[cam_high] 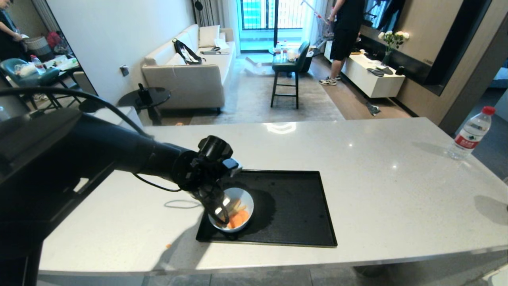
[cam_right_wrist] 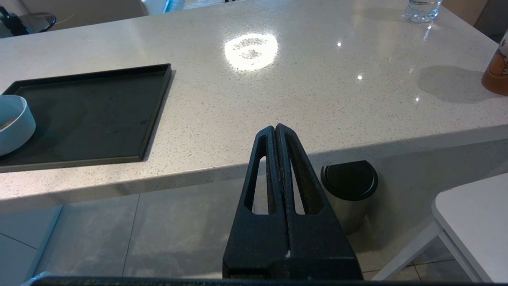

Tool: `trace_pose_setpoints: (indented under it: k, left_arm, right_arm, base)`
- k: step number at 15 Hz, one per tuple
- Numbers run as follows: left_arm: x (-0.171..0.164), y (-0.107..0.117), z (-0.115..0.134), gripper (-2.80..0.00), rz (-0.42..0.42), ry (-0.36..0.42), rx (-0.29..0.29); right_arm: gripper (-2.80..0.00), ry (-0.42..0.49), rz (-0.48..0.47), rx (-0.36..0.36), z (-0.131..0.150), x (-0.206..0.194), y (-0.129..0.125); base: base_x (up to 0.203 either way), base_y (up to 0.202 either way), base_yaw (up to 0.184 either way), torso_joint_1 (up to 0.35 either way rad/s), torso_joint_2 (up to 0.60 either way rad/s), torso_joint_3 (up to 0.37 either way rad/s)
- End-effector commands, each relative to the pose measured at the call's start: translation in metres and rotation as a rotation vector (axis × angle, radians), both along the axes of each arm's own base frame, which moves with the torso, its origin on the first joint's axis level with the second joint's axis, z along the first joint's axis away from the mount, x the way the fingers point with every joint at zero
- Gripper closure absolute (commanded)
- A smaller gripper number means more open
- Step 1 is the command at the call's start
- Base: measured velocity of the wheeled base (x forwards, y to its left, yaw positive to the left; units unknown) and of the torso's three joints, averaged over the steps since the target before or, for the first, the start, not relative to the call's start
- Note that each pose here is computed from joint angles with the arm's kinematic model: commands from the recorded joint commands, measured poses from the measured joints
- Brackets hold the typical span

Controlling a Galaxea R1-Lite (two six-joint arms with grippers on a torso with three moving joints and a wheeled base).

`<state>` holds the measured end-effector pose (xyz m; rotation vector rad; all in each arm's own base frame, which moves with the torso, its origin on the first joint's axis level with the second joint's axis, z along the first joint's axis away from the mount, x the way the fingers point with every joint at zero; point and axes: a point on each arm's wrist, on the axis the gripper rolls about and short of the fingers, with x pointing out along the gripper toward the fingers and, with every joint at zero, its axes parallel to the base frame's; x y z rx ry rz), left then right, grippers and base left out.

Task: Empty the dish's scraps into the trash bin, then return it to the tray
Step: Pick up the bowl with leftover food

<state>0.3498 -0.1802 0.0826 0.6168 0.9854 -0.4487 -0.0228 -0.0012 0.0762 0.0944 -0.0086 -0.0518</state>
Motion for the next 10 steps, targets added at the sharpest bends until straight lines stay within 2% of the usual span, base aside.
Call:
trace_pose_setpoints:
  k: [1, 5, 10]
  left_arm:
    - [-0.004, -0.004, 0.008, 0.00, 0.001, -0.016, -0.016]
    - [-0.011, 0.000, 0.029, 0.00, 0.014, -0.039, -0.037]
    - [-0.022, 0.011, 0.045, 0.00, 0.056, 0.003, -0.030]
  right_arm:
    - [0.00, 0.000, 0.000, 0.001, 0.000, 0.000, 0.000]
    - [0.00, -0.002, 0.000, 0.001, 0.000, 0.000, 0.000]
    - [0.00, -0.001, 0.000, 0.001, 0.000, 0.000, 0.000]
  base:
    - [0.000, 0.000, 0.000, 0.000, 0.00, 0.000]
    - [0.000, 0.000, 0.000, 0.000, 0.00, 0.000]
    - [0.000, 0.000, 0.000, 0.000, 0.00, 0.000]
